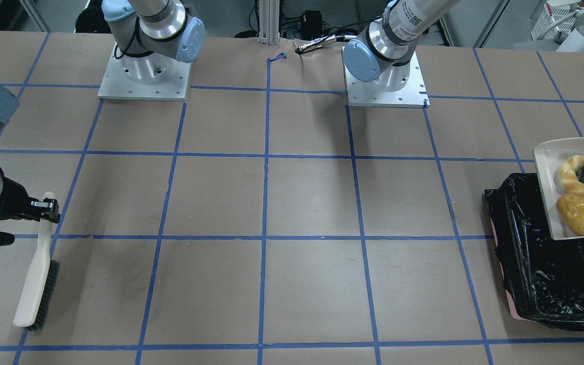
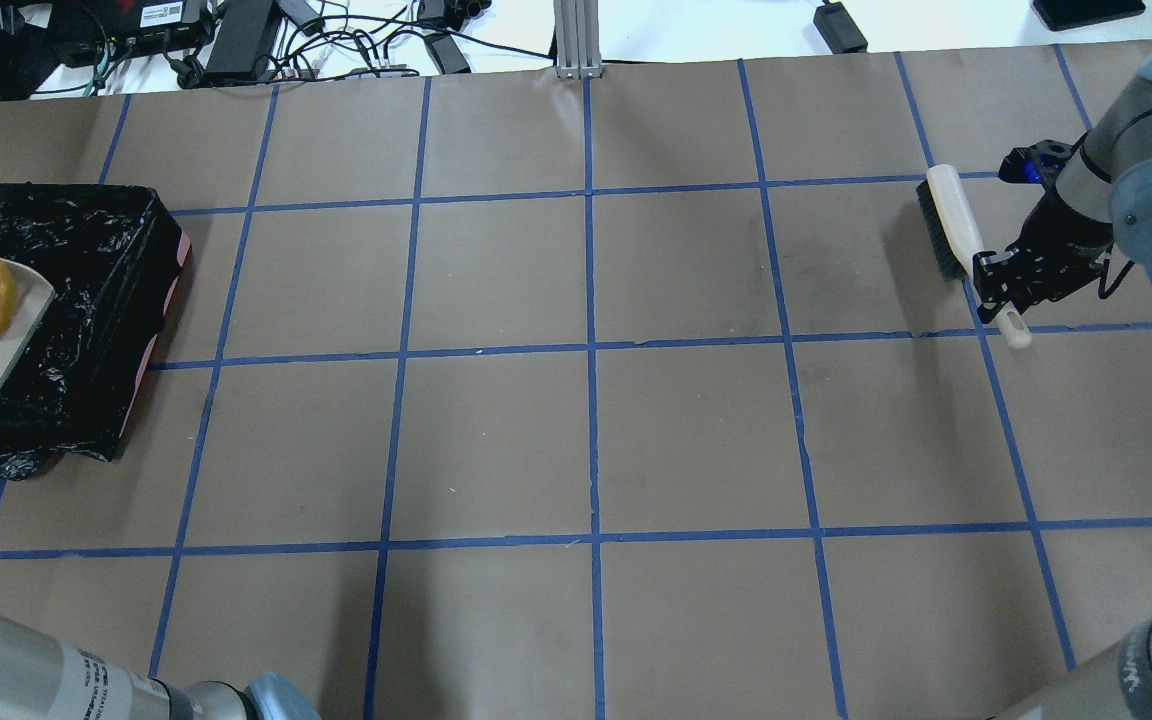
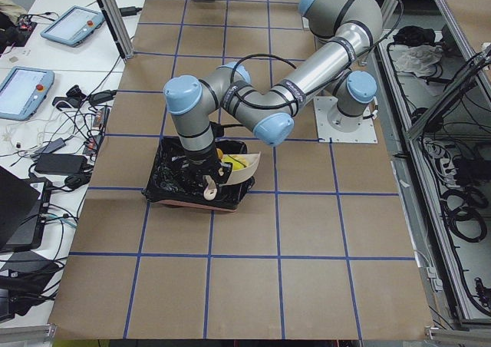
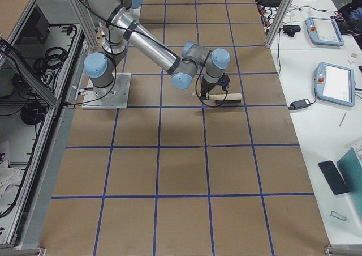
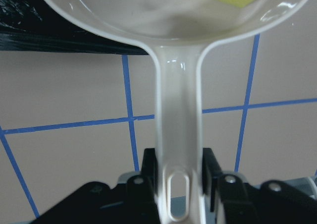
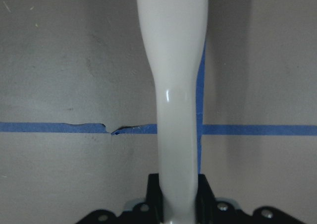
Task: Sweep and dump trash into bin
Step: 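Tilt the dustpan with the left gripper to dump trash into the bin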
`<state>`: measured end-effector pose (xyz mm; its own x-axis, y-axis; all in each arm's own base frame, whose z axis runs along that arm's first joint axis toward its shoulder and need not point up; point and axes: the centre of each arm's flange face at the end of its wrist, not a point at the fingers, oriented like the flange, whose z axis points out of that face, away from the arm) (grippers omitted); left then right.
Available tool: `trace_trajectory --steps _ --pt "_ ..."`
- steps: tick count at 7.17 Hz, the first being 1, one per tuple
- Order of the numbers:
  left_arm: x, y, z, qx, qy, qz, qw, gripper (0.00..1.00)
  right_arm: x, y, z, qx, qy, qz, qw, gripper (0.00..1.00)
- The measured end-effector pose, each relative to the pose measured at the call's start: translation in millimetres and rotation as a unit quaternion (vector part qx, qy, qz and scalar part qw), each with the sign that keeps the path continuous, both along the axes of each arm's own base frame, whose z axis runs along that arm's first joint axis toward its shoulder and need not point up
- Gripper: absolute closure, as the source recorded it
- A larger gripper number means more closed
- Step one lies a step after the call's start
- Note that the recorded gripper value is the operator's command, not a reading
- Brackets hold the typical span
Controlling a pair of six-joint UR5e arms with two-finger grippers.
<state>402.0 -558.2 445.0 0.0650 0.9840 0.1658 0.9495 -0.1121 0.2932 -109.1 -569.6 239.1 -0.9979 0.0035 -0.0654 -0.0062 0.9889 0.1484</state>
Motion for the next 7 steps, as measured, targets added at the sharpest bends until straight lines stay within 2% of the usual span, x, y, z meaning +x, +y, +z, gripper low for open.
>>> trace_trajectory --steps 7 --pt "-39 -31 17 0.019 -0.095 -0.04 0.9945 1.0 4 0 -2 0.006 -0.003 -0.019 0.9998 1.0"
